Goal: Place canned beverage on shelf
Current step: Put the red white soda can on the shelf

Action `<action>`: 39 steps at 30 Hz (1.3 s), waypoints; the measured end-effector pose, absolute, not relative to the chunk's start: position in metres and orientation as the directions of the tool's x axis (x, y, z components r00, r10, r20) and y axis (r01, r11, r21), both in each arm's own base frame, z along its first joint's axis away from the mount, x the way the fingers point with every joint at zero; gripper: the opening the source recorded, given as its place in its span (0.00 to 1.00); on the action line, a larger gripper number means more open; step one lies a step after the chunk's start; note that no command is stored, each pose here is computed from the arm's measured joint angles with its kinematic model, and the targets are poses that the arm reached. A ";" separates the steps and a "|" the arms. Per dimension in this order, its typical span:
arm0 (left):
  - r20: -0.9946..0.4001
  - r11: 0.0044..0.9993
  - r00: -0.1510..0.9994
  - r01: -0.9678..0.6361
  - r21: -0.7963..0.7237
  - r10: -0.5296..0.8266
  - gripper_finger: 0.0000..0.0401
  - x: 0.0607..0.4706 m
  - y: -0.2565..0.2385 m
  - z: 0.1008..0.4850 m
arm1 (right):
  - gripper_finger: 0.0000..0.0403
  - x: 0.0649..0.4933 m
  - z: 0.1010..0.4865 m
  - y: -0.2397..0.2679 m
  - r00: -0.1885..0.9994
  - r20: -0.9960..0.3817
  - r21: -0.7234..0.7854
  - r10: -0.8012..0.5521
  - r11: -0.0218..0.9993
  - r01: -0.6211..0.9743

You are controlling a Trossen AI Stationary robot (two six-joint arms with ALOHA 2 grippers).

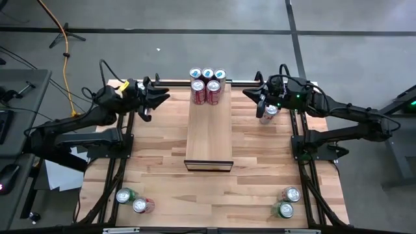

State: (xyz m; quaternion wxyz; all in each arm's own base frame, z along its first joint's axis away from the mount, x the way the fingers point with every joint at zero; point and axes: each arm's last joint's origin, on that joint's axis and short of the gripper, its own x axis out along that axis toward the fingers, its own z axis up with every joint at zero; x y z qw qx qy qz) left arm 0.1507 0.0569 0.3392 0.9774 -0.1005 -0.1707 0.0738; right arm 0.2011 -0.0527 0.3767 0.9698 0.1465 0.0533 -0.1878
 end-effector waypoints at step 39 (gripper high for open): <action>-0.496 0.965 0.859 -0.013 -0.261 -0.123 0.84 0.215 -0.041 0.438 | 0.00 0.197 0.361 -0.052 0.884 -0.321 0.228 -0.340 0.878 0.421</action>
